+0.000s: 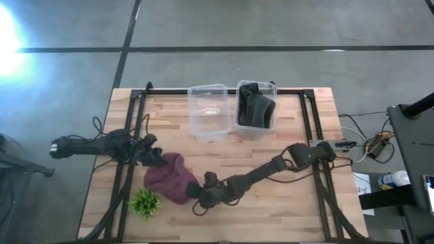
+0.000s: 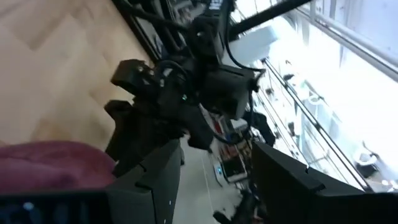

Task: Pick & Place hat
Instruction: Put the red cap into the left transparent bin

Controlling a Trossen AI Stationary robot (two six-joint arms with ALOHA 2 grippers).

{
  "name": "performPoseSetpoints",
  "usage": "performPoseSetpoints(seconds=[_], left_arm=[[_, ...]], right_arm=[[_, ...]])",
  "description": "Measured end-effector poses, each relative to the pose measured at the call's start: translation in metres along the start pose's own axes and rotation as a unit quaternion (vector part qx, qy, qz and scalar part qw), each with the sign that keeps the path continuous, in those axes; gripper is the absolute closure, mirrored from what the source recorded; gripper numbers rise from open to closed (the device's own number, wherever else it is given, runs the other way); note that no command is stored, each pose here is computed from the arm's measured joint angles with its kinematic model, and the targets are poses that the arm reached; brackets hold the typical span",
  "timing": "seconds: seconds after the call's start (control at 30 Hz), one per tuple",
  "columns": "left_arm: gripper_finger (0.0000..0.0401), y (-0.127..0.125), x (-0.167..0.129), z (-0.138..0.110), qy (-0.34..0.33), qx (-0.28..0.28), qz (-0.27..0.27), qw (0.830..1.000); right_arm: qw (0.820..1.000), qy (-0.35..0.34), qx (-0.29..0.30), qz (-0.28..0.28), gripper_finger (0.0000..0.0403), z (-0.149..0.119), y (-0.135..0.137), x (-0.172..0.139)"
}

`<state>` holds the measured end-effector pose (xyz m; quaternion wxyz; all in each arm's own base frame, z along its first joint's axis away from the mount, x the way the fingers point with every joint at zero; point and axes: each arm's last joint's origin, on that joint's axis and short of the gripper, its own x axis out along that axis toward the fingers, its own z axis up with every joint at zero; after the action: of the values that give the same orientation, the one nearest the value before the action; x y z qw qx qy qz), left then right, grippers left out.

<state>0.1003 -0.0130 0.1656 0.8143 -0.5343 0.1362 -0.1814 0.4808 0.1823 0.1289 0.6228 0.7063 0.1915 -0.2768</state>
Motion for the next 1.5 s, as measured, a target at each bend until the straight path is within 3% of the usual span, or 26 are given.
performPoseSetpoints(seconds=[0.27, 0.37, 0.57, 0.77, 1.03, 1.37, 1.5], left_arm=[[0.0208, -0.001, 0.0, 0.006, -0.079, -0.012, 0.015, 0.997], [0.0208, 0.004, 0.001, 0.002, -0.045, -0.05, 0.06, 0.996], [0.021, 0.004, 0.004, -0.003, 0.055, -0.064, 0.16, 0.984], [0.0211, 0.012, 0.007, -0.01, 0.138, -0.097, 0.254, 0.952], [0.0211, 0.026, 0.017, -0.016, 0.17, -0.125, 0.329, 0.92], [0.0211, 0.035, 0.043, -0.009, 0.138, -0.11, 0.297, 0.938], [0.0211, 0.031, 0.05, -0.005, 0.135, -0.101, 0.293, 0.941]], right_arm=[[1.0, 0.011, -0.003, 0.016, 0.0236, 0.0, 0.005, 0.001], [1.0, 0.006, -0.003, 0.018, 0.0236, 0.001, 0.005, 0.001], [1.0, -0.008, -0.001, 0.017, 0.0236, 0.008, 0.003, 0.007], [0.999, -0.028, 0.006, 0.024, 0.0236, 0.021, 0.008, 0.013], [0.997, -0.034, -0.025, 0.066, 0.0236, 0.039, 0.024, 0.019], [0.995, -0.034, -0.069, 0.063, 0.0239, 0.058, 0.031, 0.025], [0.993, -0.03, -0.094, 0.067, 0.0267, 0.058, 0.035, 0.021]])
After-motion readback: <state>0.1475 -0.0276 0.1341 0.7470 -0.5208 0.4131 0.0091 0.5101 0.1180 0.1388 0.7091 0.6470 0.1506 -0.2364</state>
